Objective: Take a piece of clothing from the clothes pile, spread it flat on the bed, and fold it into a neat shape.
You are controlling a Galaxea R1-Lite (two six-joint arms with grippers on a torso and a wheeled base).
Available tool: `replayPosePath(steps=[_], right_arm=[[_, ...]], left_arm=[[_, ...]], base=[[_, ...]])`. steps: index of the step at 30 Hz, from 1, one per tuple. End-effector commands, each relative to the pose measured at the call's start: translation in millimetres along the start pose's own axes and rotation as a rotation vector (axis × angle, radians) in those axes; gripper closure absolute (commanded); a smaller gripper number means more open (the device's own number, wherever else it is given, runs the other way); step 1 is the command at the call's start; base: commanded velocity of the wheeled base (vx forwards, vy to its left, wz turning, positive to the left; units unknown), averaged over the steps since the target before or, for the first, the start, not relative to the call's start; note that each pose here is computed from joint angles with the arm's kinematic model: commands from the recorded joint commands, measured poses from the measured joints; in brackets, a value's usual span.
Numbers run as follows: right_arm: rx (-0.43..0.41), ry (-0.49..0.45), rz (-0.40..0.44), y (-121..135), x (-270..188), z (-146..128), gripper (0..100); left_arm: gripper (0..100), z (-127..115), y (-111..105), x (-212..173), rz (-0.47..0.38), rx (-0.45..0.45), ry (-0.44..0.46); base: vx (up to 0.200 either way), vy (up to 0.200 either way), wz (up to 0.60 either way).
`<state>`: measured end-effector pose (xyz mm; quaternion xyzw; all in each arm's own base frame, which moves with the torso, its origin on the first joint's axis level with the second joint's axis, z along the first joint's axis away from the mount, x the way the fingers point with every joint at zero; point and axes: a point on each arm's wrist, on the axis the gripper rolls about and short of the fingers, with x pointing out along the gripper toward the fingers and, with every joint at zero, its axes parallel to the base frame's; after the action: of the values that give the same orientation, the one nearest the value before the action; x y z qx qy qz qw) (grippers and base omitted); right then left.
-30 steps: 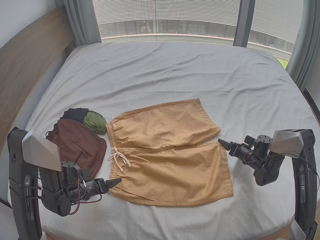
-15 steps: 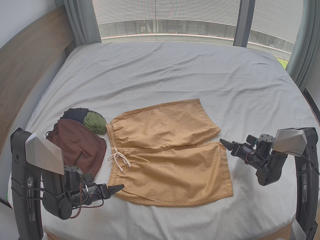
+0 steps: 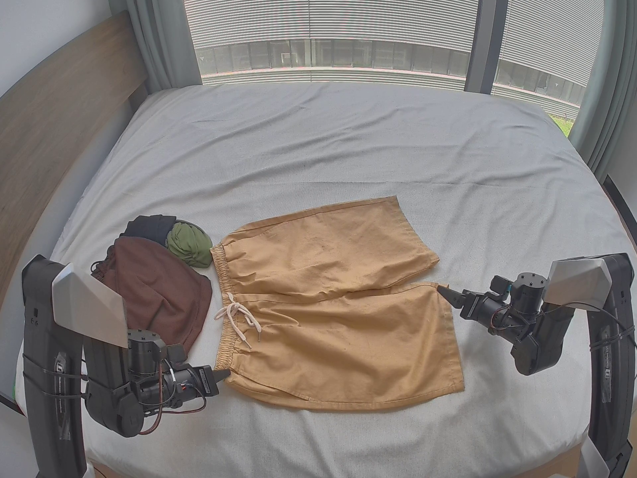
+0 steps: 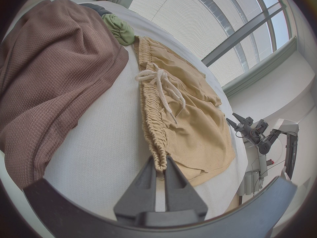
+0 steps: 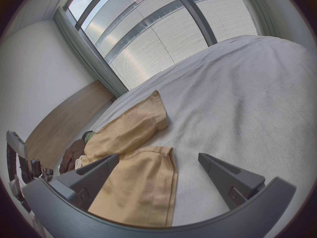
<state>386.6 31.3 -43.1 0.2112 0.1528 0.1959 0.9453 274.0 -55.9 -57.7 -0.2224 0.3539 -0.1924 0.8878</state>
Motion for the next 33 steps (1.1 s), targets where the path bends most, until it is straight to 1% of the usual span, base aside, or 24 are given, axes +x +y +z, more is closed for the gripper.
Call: replayPosePath(steps=[1,3,5,9,13,16,18,22,23,24,26,28,31,33], right_arm=[[-0.049,0.077,-0.021,-2,-18,-13,0],[-0.083,0.128,-0.011,0,-31,-18,0],[-0.094,0.169,-0.014,3,-42,-24,0],[-0.12,0.224,-0.023,7,-55,-33,0],[-0.126,0.269,-0.03,8,-63,-41,0],[-0.113,0.297,-0.036,9,-68,-44,0],[-0.093,0.345,-0.047,10,-72,-49,0],[-0.069,0.395,-0.05,14,-79,-51,0],[-0.069,0.395,-0.05,14,-79,-51,0],[-0.058,0.422,-0.053,17,-84,-53,0],[-0.051,0.441,-0.044,20,-87,-53,0],[-0.031,0.481,-0.024,26,-93,-53,0],[-0.019,0.507,-0.016,29,-97,-53,0],[-0.011,0.521,0.004,31,-98,-54,0]], left_arm=[[100,0,0,0,0.0,-0.001,-0.001],[100,0,0,0,-0.002,0.002,-0.001],[100,0,0,0,-0.002,0.0,0.001],[100,0,0,1,-0.003,0.003,0.002],[100,-1,-1,1,-0.006,0.003,0.003],[100,0,-1,1,-0.006,0.004,0.002],[100,-1,-1,1,-0.006,0.003,0.003],[100,-2,1,3,-0.004,0.005,0.007],[100,-2,1,3,-0.004,0.005,0.007],[100,-2,1,4,-0.004,0.005,0.007],[100,-2,1,4,-0.004,0.005,0.007],[100,-2,2,4,-0.004,0.005,0.007],[100,-2,1,4,-0.005,0.005,0.008],[100,-2,1,4,-0.005,0.005,0.008]], base=[[0.0,0.0,0.0],[0.0,0.0,0.0],[0.0,0.0,0.0],[0.0,0.0,0.0],[0.0,0.0,0.0],[0.0,0.0,0.0],[0.0,0.0,0.0],[0.0,0.0,0.0],[0.0,0.0,0.0],[0.0,0.0,0.0],[0.0,0.0,0.0],[0.0,0.0,0.0],[0.0,0.0,0.0],[0.0,0.0,0.0]])
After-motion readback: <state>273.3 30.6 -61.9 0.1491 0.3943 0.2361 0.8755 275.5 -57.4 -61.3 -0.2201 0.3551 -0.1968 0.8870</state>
